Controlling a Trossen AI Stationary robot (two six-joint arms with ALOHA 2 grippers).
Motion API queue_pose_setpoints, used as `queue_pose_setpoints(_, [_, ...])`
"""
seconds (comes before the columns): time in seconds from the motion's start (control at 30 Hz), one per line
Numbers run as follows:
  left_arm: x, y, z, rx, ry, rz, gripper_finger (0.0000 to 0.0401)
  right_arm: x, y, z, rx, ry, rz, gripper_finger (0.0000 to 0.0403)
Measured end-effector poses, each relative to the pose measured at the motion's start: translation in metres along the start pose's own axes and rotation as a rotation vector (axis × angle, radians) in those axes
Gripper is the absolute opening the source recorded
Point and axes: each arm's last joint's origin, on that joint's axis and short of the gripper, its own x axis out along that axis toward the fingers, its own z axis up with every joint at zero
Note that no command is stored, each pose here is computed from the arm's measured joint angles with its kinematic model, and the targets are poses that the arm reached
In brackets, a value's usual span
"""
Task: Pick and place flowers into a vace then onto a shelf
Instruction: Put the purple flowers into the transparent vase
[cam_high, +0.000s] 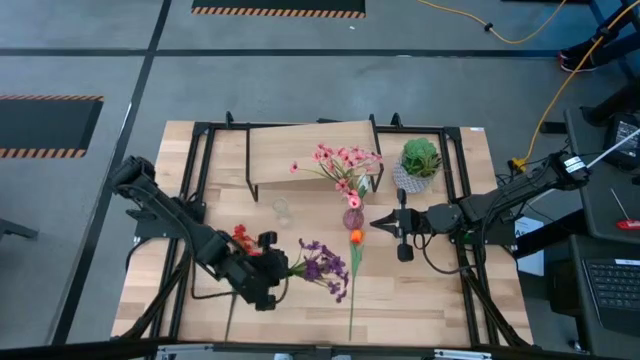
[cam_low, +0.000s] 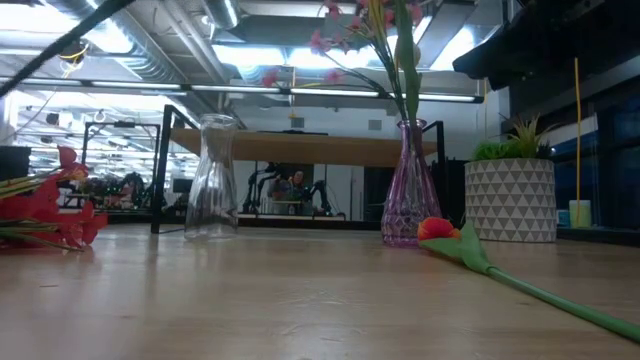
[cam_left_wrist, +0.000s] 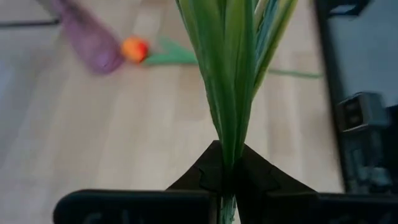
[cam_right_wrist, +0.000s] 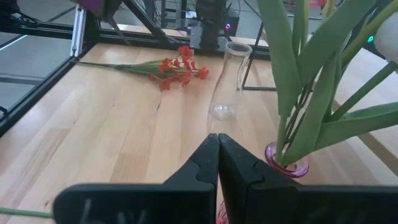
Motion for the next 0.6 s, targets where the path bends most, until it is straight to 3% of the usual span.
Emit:
queue_pose_setpoints(0.13, [-0.001, 0.013, -0.009, 0.013, -0.123, -0.091, 0.0016, 0.000, 0.000, 0.000, 0.000, -0.002, 0.000, 0.0013])
queue_pose_setpoints(0.33, [-0.001, 0.036, -0.025, 0.062, -0.259, -0.124, 0.0017, 0.000, 0.000, 0.000, 0.004, -0.004, 0.000, 0.0013])
queue_pose_setpoints(0.6, [0.005, 0.063, -0.047, 0.025, -0.322, -0.137, 0.0017, 0.000, 0.000, 0.004, 0.014, -0.035, 0.000, 0.0013])
